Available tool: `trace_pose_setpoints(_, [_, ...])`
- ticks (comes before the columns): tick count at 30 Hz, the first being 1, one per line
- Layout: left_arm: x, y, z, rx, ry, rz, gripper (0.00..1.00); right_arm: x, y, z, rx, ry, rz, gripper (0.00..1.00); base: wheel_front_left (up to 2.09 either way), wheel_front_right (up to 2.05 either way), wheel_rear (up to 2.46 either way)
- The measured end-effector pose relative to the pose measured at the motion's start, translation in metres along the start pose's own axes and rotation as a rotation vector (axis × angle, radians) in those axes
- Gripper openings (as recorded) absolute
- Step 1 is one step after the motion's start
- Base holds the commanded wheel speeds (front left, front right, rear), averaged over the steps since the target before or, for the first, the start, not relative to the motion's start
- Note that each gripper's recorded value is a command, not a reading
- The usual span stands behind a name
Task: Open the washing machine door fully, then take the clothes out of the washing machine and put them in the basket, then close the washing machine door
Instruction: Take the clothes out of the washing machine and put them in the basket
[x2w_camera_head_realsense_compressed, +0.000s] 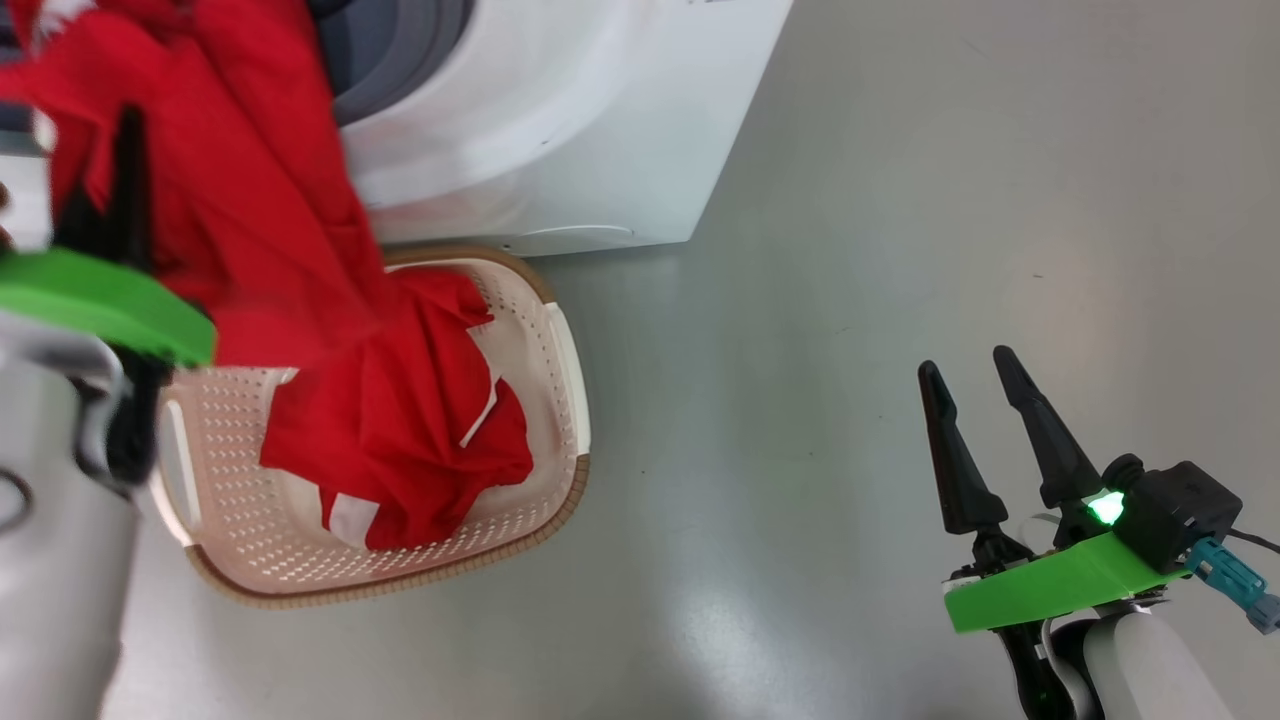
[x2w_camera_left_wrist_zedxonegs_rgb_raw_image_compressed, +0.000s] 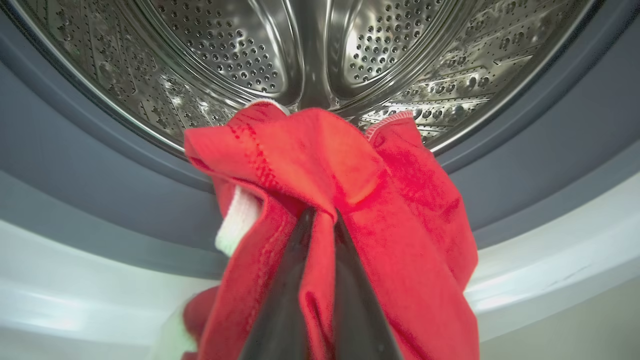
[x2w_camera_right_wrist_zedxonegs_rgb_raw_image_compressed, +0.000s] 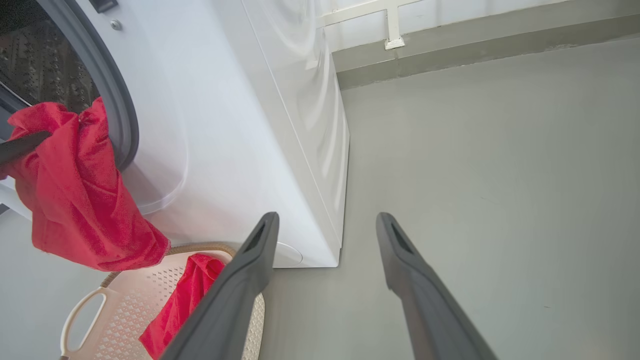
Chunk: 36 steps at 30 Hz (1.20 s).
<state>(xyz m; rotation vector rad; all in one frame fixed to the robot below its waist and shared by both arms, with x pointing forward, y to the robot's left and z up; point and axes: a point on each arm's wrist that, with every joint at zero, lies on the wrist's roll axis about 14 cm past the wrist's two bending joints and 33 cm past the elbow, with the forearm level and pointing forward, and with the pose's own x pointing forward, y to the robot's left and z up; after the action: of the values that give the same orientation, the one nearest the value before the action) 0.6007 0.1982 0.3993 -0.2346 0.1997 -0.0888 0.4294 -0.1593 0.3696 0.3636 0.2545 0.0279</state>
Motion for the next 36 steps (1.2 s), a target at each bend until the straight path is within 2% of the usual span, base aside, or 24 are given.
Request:
trace_pose_setpoints(7, [-0.038, -0.004, -0.022, -0.040, -0.009, 0.013, 0.00, 0.004, 0.006, -0.002, 0.004, 0.002, 0.018, 1.00, 0.00, 0.00, 0.00])
trace_pose_setpoints(13, [-0.065, -0.013, -0.051, -0.034, 0.041, 0.005, 0.00, 0.006, 0.007, -0.004, 0.005, 0.006, 0.022, 1.00, 0.00, 0.00, 0.00])
trace_pose_setpoints(22, [-0.082, -0.015, -0.087, -0.043, 0.136, 0.015, 0.00, 0.007, 0.003, -0.008, 0.004, 0.016, 0.014, 1.00, 0.00, 0.00, 0.00])
trace_pose_setpoints(31, [-0.104, -0.017, -0.160, -0.052, 0.356, 0.022, 0.00, 0.017, -0.001, -0.016, -0.005, 0.030, 0.009, 1.00, 0.00, 0.00, 0.00])
trace_pose_setpoints(36, [-0.101, -0.017, -0.182, -0.053, 0.420, 0.021, 0.00, 0.021, -0.006, -0.023, -0.006, 0.043, -0.002, 1.00, 0.00, 0.00, 0.00])
